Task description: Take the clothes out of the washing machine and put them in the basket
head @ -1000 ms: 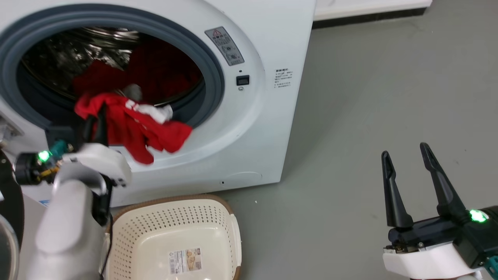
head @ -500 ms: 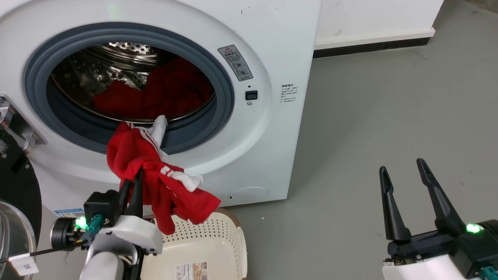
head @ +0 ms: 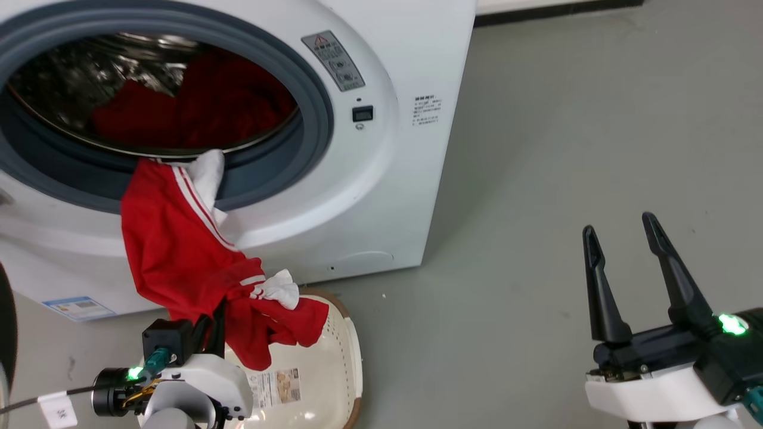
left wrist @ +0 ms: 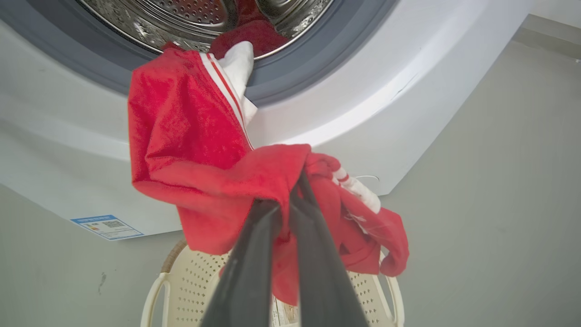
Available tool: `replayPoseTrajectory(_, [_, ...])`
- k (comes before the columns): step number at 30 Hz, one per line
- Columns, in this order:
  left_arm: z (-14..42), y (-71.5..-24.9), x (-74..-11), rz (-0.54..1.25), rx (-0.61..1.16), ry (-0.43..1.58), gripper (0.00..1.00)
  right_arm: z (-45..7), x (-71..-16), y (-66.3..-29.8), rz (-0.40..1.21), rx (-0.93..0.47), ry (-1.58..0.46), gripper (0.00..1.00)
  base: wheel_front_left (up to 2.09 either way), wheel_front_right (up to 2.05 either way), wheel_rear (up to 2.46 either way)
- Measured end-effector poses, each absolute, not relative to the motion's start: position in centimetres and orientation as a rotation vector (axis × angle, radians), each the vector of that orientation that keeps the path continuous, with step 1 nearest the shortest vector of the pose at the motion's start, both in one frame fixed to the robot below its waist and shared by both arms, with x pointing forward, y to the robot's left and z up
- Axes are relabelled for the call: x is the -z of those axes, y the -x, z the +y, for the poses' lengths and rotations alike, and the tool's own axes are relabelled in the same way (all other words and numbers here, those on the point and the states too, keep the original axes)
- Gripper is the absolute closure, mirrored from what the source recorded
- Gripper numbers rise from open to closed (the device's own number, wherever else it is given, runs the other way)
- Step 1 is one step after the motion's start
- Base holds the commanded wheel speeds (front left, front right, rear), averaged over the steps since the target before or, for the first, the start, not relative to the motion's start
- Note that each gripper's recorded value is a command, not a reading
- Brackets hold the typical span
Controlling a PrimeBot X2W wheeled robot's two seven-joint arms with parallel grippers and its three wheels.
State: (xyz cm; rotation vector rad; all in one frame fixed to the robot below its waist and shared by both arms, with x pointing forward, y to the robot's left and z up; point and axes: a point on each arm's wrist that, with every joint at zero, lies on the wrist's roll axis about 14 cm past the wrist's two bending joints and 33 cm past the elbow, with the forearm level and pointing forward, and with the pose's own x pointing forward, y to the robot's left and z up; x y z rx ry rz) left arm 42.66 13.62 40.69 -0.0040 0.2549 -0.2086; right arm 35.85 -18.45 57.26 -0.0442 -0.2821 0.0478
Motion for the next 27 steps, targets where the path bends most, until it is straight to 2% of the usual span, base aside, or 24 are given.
replayPoseTrajectory(17, [14.3, -43.0, -26.4, 0.678, 0.174, 0.035, 1.00, -20.0, -54.0, -40.6, -0.199, -0.014, 0.049, 0.00, 0.00, 0.00, 0.00])
replayPoseTrajectory(27, [13.8, -42.6, -21.9, 0.827, 0.178, 0.026, 1.00, -21.0, -52.0, -42.2, -0.154, 0.008, 0.054, 0.00, 0.00, 0.00, 0.00])
